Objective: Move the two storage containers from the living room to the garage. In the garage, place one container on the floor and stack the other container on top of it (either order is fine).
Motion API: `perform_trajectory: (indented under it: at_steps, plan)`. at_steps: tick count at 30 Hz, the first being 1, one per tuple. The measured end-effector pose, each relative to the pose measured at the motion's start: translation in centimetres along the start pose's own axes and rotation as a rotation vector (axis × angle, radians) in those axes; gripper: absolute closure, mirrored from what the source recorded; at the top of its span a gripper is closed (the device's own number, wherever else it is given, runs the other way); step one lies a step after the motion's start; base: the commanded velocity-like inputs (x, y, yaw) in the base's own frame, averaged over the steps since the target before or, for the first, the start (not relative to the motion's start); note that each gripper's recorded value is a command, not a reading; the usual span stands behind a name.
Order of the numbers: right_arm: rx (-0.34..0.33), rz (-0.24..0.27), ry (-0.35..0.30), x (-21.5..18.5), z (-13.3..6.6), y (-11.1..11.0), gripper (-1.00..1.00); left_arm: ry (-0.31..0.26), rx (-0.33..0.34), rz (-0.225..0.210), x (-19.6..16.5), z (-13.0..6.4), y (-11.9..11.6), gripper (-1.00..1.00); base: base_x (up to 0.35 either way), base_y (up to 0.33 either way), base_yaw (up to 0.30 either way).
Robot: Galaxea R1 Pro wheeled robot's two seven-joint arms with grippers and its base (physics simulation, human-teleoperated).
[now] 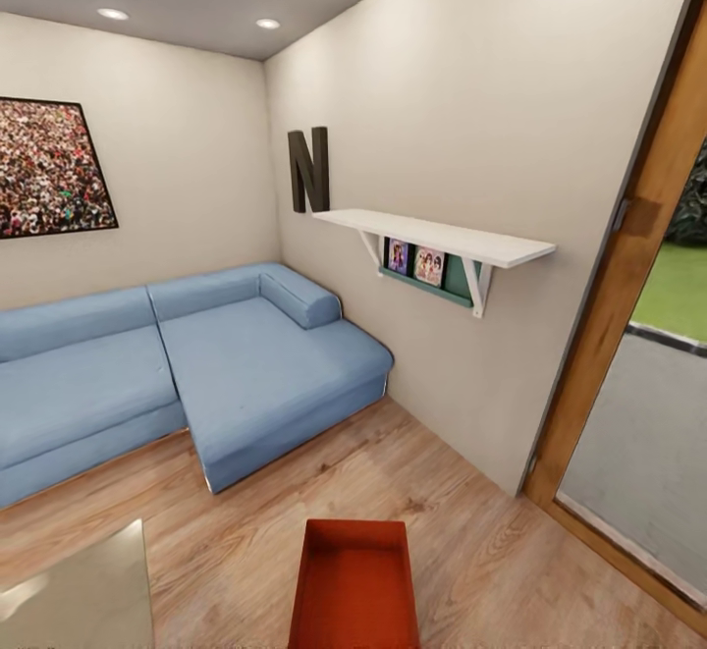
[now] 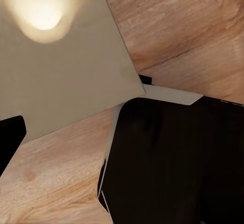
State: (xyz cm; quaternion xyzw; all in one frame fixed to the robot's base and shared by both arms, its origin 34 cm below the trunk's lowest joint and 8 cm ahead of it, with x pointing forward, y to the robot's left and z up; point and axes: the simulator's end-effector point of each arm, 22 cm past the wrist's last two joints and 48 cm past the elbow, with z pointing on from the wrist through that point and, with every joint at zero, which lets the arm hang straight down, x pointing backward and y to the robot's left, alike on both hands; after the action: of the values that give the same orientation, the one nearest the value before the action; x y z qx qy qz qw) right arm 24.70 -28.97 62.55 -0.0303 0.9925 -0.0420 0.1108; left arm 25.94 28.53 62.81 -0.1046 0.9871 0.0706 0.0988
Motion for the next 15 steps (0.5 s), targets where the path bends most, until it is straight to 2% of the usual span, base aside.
perform_trajectory:
  at_steps: [15]
  plan:
    - [0.000, 0.003, 0.022, 0.92, 0.11, -0.01, -1.00, 0.019, -0.004, 0.023, 0.63, 0.19, 0.15, -1.00, 0.000, 0.000, 0.000]
